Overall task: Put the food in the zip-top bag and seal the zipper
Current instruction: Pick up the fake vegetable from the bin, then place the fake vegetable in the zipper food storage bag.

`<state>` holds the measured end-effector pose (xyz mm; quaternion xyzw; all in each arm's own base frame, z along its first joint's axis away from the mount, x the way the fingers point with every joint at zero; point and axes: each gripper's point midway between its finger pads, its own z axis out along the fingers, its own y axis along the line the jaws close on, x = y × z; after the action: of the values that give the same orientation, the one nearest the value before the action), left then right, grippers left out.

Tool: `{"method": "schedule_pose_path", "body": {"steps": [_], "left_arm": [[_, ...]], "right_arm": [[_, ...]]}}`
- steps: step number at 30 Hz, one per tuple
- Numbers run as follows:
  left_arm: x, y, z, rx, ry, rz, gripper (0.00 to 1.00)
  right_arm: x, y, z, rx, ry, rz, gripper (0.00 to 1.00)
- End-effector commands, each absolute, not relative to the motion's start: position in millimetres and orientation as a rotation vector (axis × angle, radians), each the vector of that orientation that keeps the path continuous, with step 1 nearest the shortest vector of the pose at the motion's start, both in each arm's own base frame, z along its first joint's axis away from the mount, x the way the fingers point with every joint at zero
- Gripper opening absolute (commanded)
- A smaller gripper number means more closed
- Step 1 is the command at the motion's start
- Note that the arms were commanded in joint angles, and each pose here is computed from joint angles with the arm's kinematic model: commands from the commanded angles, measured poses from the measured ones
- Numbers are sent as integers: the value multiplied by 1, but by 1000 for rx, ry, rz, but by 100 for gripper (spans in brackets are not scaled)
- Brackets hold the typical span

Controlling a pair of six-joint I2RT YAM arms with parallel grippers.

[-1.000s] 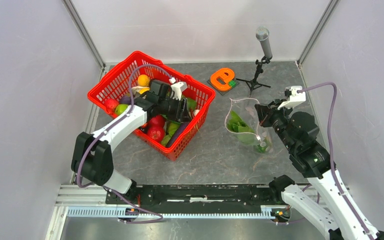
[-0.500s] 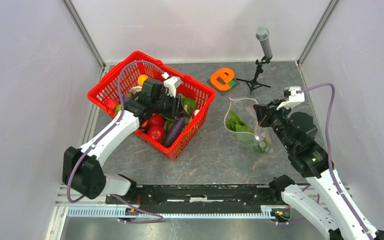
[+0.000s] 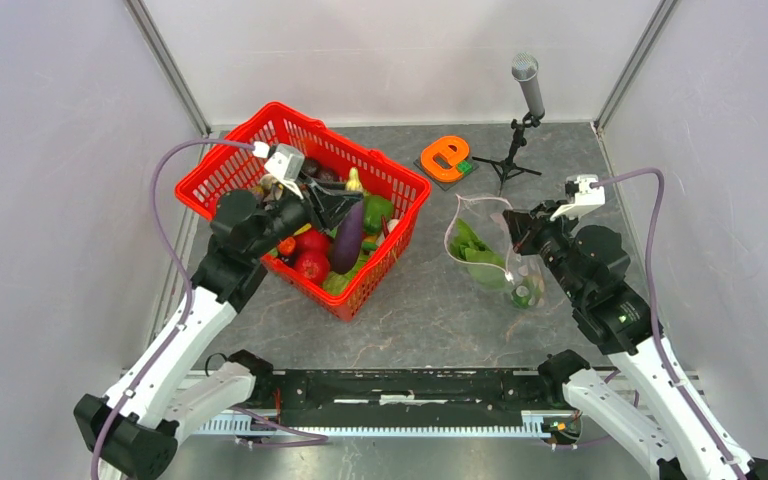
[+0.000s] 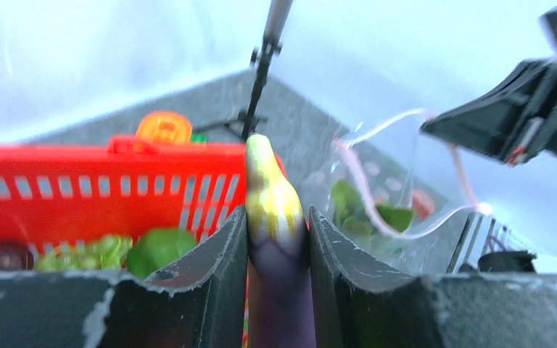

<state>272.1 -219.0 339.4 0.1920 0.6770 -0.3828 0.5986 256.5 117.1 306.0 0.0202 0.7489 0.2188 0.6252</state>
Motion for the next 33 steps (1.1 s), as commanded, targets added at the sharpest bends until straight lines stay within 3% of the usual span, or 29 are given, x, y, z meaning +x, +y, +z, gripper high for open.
{"method": "schedule_pose_path", "body": {"steps": [1, 14, 22, 33], "left_arm": [[250, -221, 414, 470, 1254, -974, 7], [180, -233, 514, 525, 650, -1309, 4], [181, -306, 486, 578, 611, -1332, 3], [213, -363, 461, 403, 612, -1300, 2]], "right_arm": [[258, 123, 313, 48, 1687, 547, 10], [257, 140, 313, 31, 1673, 657, 10], [254, 153, 320, 24, 1650, 752, 9], [245, 155, 331, 19, 1625, 800, 10]]}}
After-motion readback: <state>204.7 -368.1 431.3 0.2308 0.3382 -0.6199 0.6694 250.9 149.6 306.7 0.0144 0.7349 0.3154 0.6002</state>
